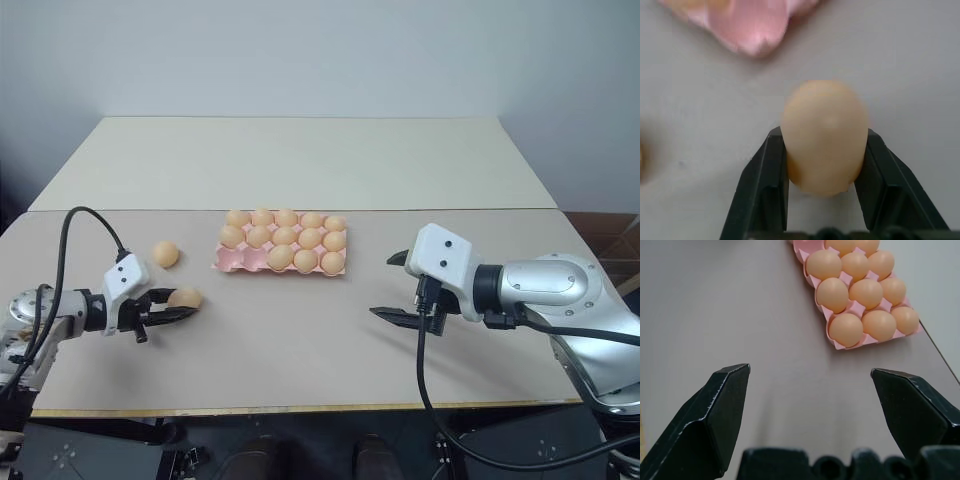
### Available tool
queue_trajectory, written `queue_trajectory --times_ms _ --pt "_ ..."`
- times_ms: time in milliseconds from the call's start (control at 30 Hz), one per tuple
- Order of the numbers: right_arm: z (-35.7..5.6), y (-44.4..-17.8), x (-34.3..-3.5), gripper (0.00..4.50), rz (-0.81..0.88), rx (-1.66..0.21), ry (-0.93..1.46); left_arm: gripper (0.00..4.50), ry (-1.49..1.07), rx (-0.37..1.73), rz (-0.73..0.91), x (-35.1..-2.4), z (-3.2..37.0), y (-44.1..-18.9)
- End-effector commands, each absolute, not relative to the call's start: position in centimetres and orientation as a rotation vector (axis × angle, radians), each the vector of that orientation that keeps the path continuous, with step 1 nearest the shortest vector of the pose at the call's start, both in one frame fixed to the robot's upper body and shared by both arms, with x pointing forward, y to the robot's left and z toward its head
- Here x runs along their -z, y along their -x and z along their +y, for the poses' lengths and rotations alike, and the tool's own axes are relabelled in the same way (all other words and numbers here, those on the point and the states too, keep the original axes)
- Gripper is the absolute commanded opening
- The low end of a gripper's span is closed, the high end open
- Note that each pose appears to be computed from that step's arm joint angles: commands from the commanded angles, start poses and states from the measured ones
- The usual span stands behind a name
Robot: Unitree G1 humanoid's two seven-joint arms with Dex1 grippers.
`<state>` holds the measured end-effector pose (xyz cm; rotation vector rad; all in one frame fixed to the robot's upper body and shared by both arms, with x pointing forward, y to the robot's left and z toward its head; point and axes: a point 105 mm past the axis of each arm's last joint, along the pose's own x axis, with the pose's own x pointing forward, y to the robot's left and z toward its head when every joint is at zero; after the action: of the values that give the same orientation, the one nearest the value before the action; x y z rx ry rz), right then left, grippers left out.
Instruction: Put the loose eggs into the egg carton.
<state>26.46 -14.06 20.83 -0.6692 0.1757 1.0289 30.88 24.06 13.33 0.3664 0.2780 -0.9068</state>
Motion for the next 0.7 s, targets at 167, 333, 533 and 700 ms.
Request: queue_trajectory --times_ms 167,333,533,700 --pt "-13.1 -26.0 -22.7 4.50 0.086 -1.004 0.703 1.52 -0.243 0.986 0.016 -18.1 21.0 -32.8" --pt "-12.3 -25.3 -23.5 4.50 0.045 -0.997 0.715 1.52 -0.233 1.029 0.007 -18.0 18.9 -35.1" --pt "-11.4 -24.5 -23.6 4.50 0.018 -0.976 0.678 1.52 -0.273 1.053 -0.007 -17.9 16.7 -37.6" --pt "-11.6 -24.2 -23.2 4.50 0.035 -0.943 0.669 1.52 -0.314 1.046 -0.028 -18.1 16.2 -38.9"
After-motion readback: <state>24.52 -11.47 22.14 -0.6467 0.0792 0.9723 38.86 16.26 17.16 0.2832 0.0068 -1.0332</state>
